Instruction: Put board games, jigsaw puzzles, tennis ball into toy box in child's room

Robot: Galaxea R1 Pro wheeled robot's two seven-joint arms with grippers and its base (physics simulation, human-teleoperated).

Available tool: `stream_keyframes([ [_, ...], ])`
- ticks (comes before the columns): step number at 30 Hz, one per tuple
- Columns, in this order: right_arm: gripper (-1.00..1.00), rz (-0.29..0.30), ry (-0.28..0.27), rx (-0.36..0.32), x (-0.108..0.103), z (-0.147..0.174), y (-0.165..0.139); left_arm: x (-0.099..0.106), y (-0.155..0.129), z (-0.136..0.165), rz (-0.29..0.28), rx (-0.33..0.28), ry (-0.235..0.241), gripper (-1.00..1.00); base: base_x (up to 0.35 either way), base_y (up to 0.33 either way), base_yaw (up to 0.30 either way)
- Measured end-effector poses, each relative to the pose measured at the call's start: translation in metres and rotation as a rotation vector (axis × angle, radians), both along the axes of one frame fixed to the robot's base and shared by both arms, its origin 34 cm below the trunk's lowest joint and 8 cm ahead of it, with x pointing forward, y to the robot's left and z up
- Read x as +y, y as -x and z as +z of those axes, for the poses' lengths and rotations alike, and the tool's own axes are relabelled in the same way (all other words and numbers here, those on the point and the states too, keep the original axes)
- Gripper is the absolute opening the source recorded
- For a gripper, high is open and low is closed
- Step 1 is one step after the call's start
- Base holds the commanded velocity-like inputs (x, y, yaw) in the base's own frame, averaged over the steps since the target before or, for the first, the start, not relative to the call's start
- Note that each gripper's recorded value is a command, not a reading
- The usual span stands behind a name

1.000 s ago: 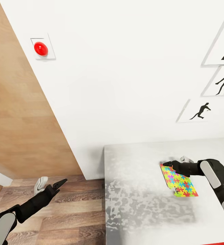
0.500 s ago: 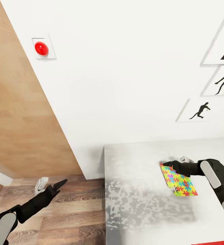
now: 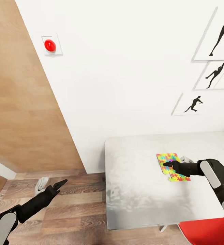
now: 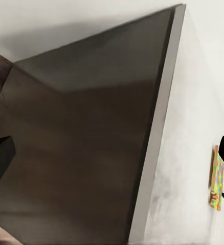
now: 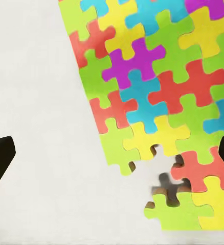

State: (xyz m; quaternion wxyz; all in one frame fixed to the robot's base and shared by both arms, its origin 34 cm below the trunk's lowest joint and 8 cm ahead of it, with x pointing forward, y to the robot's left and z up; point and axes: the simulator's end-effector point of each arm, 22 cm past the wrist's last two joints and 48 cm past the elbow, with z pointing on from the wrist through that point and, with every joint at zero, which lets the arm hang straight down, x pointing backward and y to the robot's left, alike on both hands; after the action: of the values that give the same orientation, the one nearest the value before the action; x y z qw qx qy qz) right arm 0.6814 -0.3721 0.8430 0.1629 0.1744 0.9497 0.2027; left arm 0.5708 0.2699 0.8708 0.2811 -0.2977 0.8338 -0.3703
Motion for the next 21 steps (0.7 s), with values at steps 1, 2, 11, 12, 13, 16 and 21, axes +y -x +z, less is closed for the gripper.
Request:
stream_keyframes([
  [1, 1.00, 0.000, 0.000, 0.000, 0.0001, 0.0000, 0.0001, -0.0001, 0.0001, 0.0000, 0.000, 0.000, 0.000, 1.00, -0.093, 0.000, 0.000],
  [2, 1.00, 0.000, 0.000, 0.000, 0.0002, -0.0001, 0.0002, -0.0002, 0.0002, -0.0001, 0.001, 0.000, 0.001, 1.00, -0.093, 0.000, 0.000],
  [11, 1.00, 0.007, 0.006, 0.003, 0.0013, -0.0010, 0.0010, -0.0017, 0.0001, 0.0003, 0.002, -0.001, 0.005, 1.00, -0.038, 0.000, 0.024],
  [12, 1.00, 0.011, 0.012, 0.004, 0.0009, -0.0014, 0.0014, -0.0018, 0.0003, 0.0005, 0.002, -0.001, 0.005, 1.00, -0.012, 0.000, 0.089],
  [13, 1.00, 0.017, 0.023, 0.006, 0.0002, -0.0019, 0.0021, -0.0019, 0.0004, 0.0007, 0.003, -0.002, 0.005, 1.00, -0.012, 0.000, 0.089],
  [16, 1.00, 0.029, 0.040, 0.009, -0.0004, -0.0024, 0.0039, -0.0021, 0.0011, 0.0017, 0.003, -0.003, 0.006, 1.00, -0.009, 0.000, 0.142],
  [21, 1.00, 0.036, 0.018, 0.012, 0.0077, -0.0020, 0.0060, -0.0022, 0.0024, 0.0028, 0.003, -0.005, 0.006, 1.00, -0.004, 0.000, 0.184],
])
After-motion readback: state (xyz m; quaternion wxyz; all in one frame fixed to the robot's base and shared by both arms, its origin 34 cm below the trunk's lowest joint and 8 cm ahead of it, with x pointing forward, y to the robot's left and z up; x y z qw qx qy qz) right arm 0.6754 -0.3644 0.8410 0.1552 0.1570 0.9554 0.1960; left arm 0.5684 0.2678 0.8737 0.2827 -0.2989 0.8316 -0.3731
